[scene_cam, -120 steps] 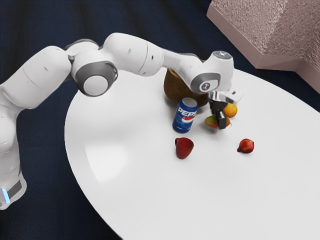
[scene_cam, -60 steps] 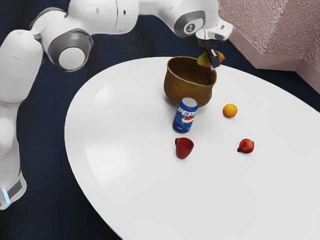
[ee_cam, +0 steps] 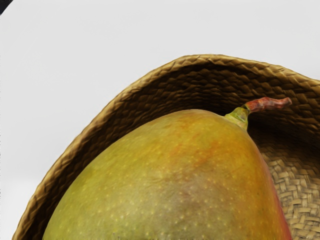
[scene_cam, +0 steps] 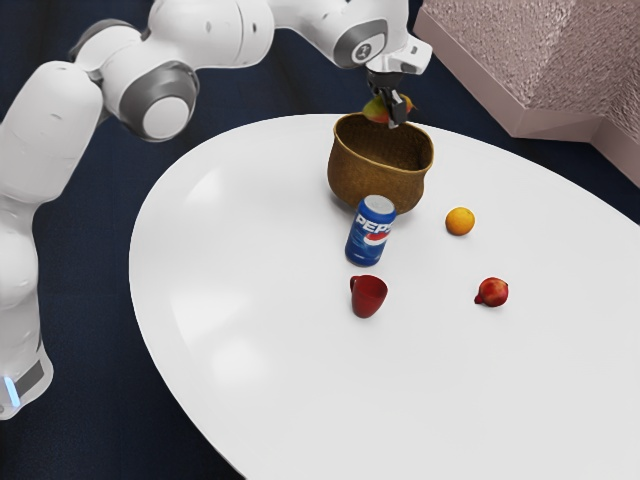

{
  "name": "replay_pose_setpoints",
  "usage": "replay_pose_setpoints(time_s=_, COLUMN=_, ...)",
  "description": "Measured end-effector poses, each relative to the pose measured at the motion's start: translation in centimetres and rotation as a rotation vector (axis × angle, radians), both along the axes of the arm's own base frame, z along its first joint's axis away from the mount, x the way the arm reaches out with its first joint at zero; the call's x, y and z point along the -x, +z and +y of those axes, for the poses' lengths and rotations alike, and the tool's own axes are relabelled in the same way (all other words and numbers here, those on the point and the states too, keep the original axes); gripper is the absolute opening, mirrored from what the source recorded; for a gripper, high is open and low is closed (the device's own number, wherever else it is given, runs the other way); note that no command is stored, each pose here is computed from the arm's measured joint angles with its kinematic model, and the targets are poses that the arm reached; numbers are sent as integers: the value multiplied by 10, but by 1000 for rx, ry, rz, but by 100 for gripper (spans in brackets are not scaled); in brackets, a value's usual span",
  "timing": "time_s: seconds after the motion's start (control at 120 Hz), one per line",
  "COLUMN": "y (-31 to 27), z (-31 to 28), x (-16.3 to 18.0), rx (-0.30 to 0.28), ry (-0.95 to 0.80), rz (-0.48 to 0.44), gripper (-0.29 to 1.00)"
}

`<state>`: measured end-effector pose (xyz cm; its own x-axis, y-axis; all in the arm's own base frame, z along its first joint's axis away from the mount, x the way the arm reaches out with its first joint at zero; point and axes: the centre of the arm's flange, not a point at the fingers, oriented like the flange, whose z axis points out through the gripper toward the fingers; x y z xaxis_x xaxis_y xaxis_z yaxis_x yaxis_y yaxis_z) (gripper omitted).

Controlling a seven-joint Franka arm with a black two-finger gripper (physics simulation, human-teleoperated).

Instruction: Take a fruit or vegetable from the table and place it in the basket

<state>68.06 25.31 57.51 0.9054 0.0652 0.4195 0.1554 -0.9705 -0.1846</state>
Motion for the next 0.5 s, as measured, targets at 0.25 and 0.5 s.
replay_pose_setpoints(time_s=0.25, y=-5, z=-7, x=-5, rx=11, ry=-40, rz=1, gripper=64)
replay_pose_setpoints(time_s=0.5, y=69, z=-123, x=42, rx=286, ry=108, rz=-86, gripper=69)
